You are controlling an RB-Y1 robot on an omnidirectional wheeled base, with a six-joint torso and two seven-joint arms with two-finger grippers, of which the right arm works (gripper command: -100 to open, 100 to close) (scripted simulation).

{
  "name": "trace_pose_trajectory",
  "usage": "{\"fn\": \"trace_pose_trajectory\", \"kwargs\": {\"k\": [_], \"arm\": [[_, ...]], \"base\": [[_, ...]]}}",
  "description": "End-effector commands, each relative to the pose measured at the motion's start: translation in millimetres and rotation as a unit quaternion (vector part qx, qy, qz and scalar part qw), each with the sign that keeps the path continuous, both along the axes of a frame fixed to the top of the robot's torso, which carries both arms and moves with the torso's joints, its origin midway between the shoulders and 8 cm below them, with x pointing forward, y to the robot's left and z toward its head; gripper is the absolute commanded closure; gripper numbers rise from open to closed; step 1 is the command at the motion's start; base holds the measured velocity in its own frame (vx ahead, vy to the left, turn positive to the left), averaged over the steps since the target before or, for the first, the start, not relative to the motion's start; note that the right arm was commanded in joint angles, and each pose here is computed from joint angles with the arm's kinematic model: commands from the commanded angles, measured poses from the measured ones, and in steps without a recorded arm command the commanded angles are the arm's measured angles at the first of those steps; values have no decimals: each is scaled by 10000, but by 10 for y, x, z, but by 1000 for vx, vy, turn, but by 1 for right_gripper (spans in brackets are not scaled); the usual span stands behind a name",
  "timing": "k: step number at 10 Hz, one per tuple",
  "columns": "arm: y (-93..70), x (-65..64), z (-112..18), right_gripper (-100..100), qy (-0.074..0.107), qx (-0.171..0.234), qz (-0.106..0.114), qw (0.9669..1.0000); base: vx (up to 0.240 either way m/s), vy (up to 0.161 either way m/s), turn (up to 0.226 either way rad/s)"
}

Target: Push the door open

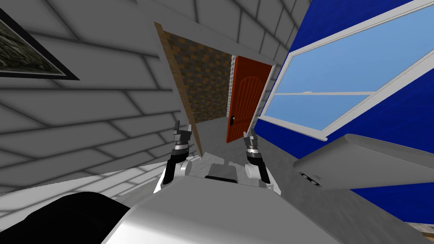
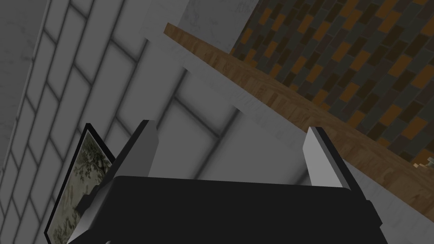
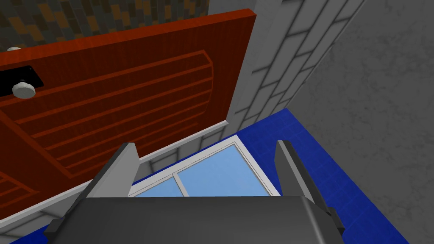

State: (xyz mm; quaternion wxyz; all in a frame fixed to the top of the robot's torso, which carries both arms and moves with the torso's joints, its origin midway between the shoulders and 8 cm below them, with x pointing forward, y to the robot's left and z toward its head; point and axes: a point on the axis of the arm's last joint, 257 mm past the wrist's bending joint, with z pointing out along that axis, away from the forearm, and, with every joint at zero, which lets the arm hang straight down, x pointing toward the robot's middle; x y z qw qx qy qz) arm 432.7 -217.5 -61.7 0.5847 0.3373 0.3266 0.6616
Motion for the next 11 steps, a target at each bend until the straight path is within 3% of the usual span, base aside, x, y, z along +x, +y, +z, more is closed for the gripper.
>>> {"fn": "trace_pose_trajectory", "kwargs": {"k": [1,11], "arm": [[59,88,-98,-100,100,-8,75,9999],[412,607,-727,-100,783,-120,509,9956]], "base": [[92,-94,50],[87,-100,51]]}}
